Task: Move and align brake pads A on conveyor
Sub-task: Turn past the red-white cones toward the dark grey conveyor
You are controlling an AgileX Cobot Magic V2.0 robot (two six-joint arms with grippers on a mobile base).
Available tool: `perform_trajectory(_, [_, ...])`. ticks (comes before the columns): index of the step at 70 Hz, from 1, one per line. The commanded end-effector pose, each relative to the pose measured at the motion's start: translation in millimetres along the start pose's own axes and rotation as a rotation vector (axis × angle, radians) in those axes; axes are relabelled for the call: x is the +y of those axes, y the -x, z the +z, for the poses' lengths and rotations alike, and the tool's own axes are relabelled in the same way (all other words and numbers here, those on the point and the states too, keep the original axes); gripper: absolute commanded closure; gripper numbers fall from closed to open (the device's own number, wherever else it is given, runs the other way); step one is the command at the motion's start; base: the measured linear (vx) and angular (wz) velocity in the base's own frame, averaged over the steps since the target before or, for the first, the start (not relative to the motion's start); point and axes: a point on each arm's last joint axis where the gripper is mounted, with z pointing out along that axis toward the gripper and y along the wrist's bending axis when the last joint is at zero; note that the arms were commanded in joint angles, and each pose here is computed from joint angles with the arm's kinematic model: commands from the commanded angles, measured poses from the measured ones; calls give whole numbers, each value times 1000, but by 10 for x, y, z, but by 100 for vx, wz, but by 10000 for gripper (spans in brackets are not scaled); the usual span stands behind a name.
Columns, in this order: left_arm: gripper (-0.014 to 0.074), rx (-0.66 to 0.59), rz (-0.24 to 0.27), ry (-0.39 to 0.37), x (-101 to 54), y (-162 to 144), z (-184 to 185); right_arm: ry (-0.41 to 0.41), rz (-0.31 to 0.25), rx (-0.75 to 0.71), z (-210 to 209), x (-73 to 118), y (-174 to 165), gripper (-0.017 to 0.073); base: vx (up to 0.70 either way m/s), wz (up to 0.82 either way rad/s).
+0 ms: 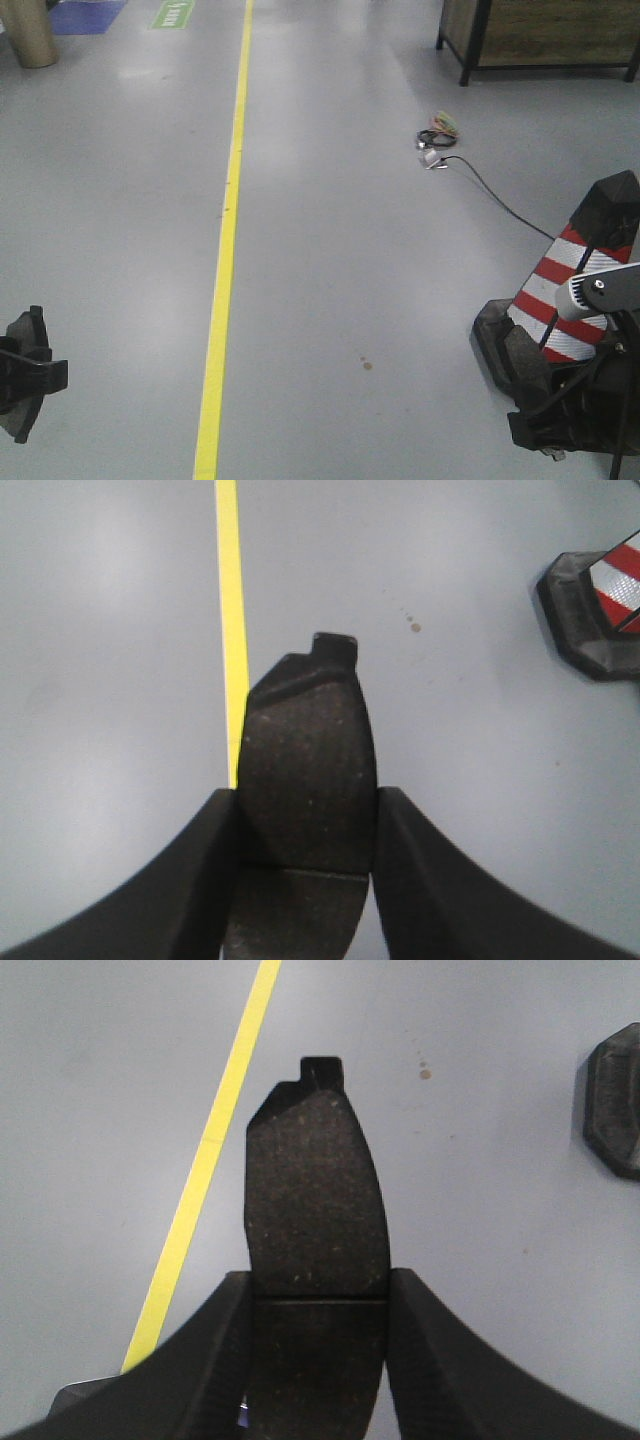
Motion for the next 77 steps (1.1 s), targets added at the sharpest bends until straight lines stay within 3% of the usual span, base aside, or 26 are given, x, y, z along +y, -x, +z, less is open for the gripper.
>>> perform_trajectory(1, [416,-102,-2,-40,-43,127,-79,4,-14,-107,-78,10,141,470,45,-25])
perform_trajectory(77, [416,-102,-2,-40,-43,127,-79,4,-14,-108,-78,10,141,470,39,-53])
